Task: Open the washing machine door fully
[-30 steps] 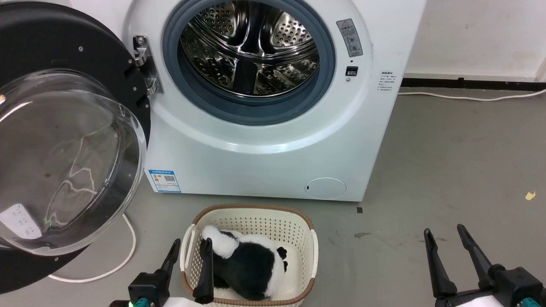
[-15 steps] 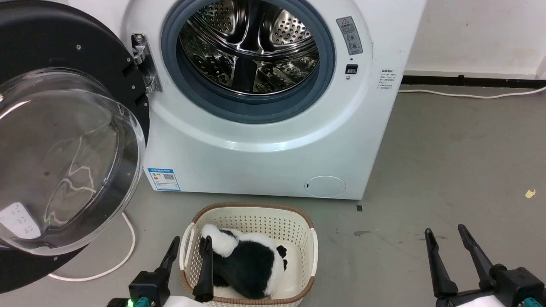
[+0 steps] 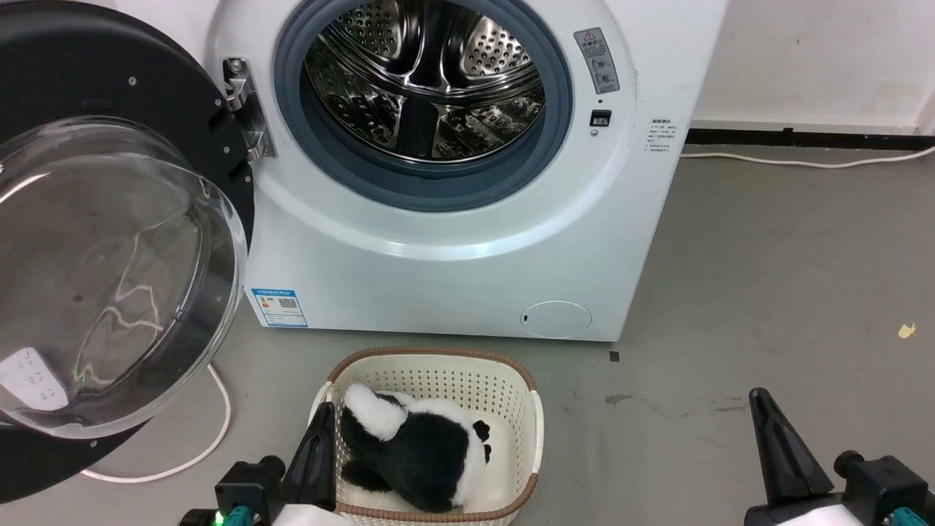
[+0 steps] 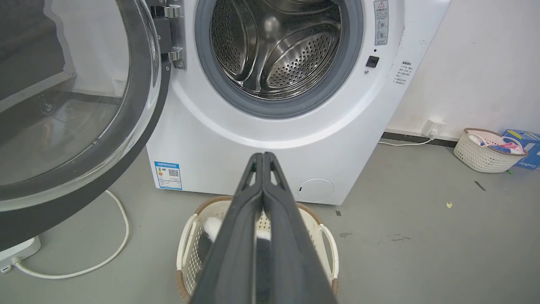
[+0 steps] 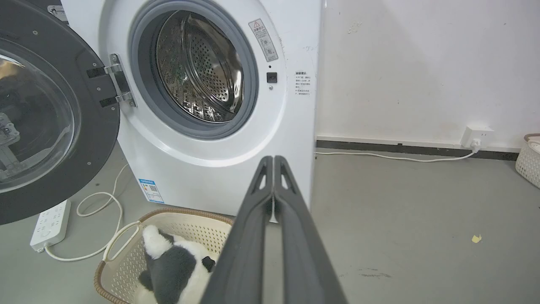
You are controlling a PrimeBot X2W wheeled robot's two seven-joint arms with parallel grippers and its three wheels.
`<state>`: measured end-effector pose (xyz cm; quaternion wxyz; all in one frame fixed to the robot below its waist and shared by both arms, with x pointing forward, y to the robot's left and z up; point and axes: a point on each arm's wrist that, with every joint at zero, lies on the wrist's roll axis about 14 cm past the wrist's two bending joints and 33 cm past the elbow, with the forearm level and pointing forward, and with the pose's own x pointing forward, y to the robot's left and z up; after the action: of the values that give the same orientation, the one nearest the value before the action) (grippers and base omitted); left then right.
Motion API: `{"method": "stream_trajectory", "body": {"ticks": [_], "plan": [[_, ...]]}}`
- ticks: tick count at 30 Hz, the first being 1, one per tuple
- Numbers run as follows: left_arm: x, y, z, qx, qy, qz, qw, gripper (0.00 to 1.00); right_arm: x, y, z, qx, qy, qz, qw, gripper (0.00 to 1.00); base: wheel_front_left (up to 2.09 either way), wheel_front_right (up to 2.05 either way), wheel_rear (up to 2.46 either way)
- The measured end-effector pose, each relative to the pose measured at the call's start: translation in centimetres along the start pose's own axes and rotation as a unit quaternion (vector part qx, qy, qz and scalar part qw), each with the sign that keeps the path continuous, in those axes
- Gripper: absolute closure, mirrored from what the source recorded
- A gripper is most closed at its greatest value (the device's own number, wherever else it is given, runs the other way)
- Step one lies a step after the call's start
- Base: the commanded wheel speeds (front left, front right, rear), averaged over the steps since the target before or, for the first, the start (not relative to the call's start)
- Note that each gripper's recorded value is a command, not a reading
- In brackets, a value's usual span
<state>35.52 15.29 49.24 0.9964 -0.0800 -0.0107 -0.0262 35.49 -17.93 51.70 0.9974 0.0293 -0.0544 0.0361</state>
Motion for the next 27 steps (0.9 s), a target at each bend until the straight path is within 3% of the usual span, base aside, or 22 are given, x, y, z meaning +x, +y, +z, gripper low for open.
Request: {"method": "stream_trajectory", "body": {"ticks": [27], "plan": [[0.37, 0.36, 0.66, 0.025, 0.006, 0.002, 1.0, 1.0, 0.12, 0.38, -0.38, -0.009, 0.024, 0.007, 1.0, 1.0, 0.0, 0.0, 0.0]]}}
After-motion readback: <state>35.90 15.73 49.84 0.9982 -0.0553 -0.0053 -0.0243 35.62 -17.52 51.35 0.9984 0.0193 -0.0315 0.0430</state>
